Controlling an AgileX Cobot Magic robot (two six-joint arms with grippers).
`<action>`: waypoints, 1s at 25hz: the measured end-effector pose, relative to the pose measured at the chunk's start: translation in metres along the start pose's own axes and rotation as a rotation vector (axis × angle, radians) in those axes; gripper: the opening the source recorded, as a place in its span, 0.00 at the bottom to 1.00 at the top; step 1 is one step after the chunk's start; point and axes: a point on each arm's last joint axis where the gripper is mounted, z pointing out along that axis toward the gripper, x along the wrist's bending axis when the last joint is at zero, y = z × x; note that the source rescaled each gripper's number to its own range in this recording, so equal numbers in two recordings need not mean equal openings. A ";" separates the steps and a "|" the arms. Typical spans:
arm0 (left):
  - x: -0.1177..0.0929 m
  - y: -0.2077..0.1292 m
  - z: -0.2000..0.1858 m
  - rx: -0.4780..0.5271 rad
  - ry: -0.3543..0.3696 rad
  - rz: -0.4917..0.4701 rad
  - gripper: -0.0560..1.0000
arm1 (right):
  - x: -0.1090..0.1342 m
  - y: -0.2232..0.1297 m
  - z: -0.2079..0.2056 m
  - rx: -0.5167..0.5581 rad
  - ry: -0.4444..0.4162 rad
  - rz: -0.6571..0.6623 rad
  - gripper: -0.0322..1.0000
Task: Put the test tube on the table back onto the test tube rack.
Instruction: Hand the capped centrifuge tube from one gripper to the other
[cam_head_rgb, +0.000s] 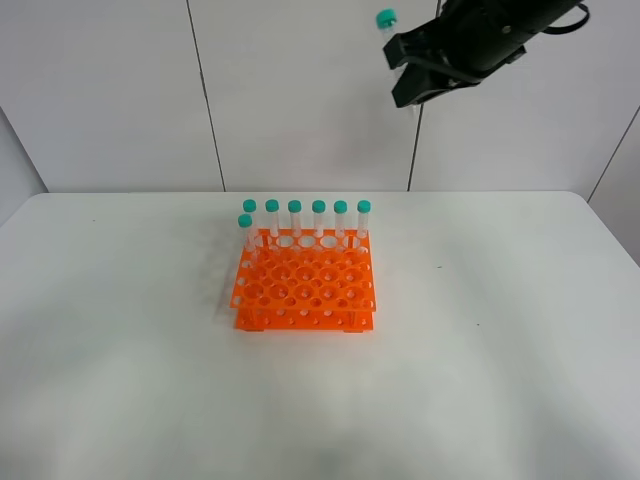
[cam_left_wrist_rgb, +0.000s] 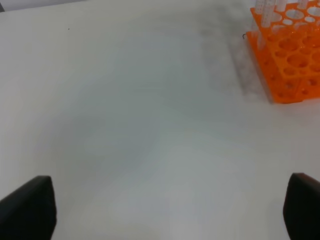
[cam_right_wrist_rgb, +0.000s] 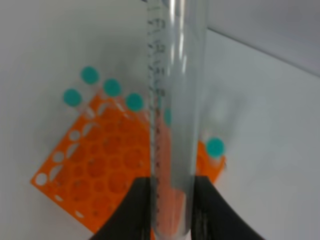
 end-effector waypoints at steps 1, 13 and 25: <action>0.000 0.000 0.000 0.000 0.000 0.000 1.00 | 0.015 0.003 0.003 -0.017 0.005 -0.045 0.05; 0.000 0.000 0.000 0.000 0.000 0.000 1.00 | 0.139 -0.006 0.036 -0.357 0.181 -0.353 0.05; 0.000 0.000 0.000 0.000 0.000 0.000 1.00 | 0.137 -0.093 0.007 -0.480 0.084 -0.422 0.05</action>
